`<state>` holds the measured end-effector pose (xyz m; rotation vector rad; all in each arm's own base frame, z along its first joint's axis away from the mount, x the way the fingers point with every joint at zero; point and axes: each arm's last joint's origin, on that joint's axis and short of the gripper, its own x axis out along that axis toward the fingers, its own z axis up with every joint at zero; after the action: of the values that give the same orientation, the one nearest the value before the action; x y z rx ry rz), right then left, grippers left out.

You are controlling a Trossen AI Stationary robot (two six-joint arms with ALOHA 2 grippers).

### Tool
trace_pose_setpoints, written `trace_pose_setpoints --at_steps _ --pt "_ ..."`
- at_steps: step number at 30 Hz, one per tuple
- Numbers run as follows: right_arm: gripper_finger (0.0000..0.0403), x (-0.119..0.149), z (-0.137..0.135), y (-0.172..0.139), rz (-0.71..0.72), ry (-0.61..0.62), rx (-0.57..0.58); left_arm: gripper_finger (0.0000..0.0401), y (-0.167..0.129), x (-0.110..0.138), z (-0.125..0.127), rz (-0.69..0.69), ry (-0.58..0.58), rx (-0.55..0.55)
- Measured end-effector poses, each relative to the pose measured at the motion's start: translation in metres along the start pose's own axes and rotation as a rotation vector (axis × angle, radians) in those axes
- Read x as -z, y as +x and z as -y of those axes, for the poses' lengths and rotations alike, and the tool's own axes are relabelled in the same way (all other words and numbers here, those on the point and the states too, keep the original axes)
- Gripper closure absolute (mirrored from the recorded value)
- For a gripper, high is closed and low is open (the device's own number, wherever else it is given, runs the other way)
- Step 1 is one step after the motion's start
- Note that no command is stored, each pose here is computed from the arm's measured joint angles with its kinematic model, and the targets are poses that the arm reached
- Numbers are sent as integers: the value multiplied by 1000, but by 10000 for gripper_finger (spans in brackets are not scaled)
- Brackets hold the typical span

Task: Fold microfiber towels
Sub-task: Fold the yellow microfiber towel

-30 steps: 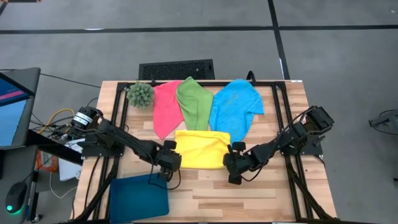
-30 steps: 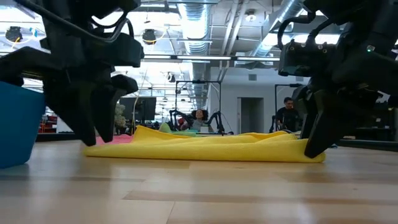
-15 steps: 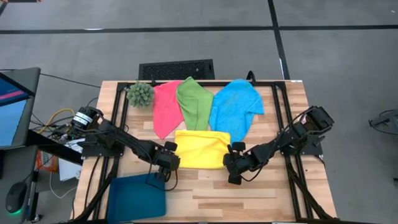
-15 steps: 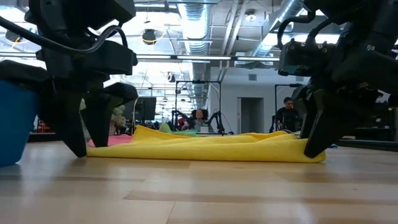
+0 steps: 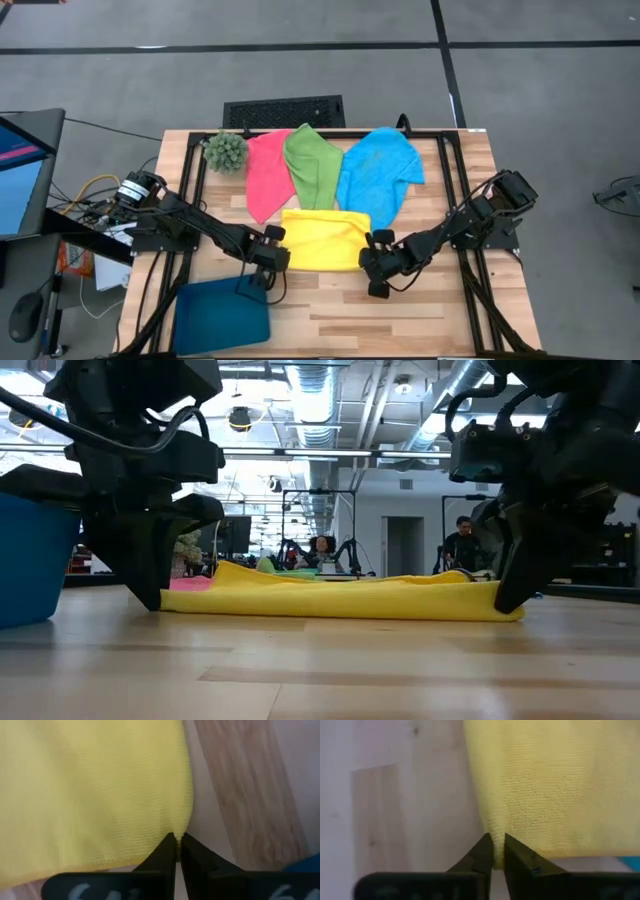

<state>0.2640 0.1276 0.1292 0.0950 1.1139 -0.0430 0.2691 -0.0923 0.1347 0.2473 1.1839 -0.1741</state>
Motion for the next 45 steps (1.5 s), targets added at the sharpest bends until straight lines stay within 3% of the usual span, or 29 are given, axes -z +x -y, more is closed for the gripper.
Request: trace_pose_setpoints --at_steps 5,10,16,22,35,45 --pt "393 -6 -8 -8 -14 -2 -107 392 -5 -5 0 -31 -67 -1" --pt "374 -17 -7 -26 30 13 -139 398 -18 -11 -2 -29 -77 -2" --pt "368 -22 16 -49 36 66 -87 399 -34 -12 -13 -6 -102 -9" --pt "380 -24 43 -64 23 115 -7 399 -37 -12 -42 23 -176 -92" --pt "372 -26 69 -52 -66 157 76 399 -34 -9 -101 76 -288 -186" --pt "369 -23 85 -55 -118 191 118 399 -34 -5 -117 76 -339 -203"
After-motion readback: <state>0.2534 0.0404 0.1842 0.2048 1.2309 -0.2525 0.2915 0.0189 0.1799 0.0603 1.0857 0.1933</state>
